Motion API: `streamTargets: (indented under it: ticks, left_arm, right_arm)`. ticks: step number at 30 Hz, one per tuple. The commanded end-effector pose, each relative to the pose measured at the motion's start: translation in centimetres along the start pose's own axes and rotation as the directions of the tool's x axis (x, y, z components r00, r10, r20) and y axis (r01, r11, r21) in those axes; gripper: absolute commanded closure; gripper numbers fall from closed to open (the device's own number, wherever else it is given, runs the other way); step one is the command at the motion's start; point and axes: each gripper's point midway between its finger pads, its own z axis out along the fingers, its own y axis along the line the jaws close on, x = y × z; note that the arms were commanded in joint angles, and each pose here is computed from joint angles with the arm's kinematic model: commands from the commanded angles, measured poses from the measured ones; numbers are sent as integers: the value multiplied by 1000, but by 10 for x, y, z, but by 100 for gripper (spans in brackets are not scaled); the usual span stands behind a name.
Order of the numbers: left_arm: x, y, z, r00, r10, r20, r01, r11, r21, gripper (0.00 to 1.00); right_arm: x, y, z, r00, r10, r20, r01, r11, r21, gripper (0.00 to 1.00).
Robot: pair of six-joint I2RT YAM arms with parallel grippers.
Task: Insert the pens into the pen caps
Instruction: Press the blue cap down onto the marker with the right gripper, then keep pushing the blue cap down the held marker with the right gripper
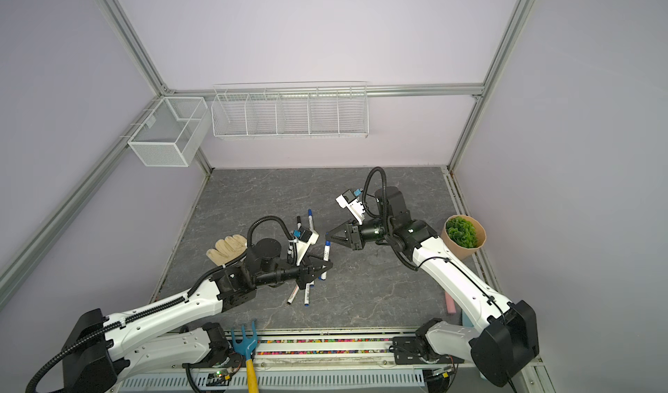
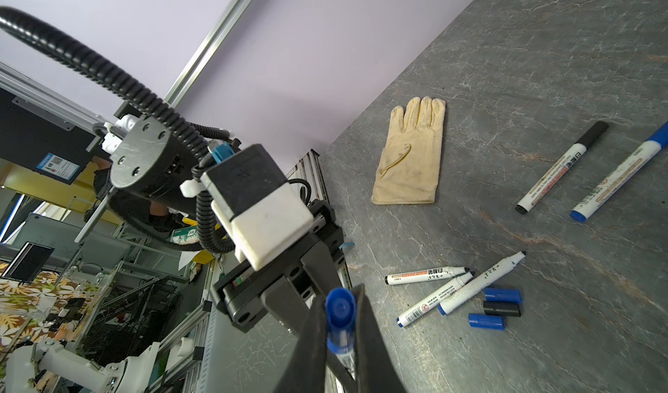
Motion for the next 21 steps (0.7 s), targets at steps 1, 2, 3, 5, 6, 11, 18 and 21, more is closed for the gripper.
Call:
streamTargets:
  ticks: [1, 2, 3, 5, 6, 11, 18, 21]
  left_arm:
    - [-107, -2, -33, 927, 79, 365, -54, 995, -79, 100]
    - [-109, -1, -33, 925, 83, 371, -56, 995, -83, 100]
    - [-110, 0, -33, 924, 85, 373, -55, 994, -89, 100]
    - [-111, 4, -31, 922, 91, 377, -54, 993, -108, 100]
    - [-111, 7, -31, 919, 92, 382, -48, 991, -125, 100]
    - [-111, 28, -30, 905, 113, 410, -22, 976, -219, 100]
    - [-110, 31, -31, 884, 168, 437, -51, 962, -267, 100]
    - [-107, 27, -32, 876, 208, 435, -87, 956, -281, 100]
  right_arm:
    - [69, 26, 4, 949, 219, -227, -253, 959, -130, 92]
    - [70, 26, 4, 949, 217, -230, -251, 959, -131, 92]
    - [71, 27, 5, 948, 212, -235, -248, 960, -133, 91]
    - [75, 28, 8, 949, 194, -249, -228, 967, -117, 90]
    - [76, 28, 10, 949, 183, -258, -216, 971, -107, 90]
    - [78, 23, 18, 951, 129, -280, -146, 988, -41, 90]
    - [67, 14, 20, 964, 86, -253, -81, 996, 29, 89]
    - [64, 11, 20, 964, 80, -255, -68, 996, 55, 86]
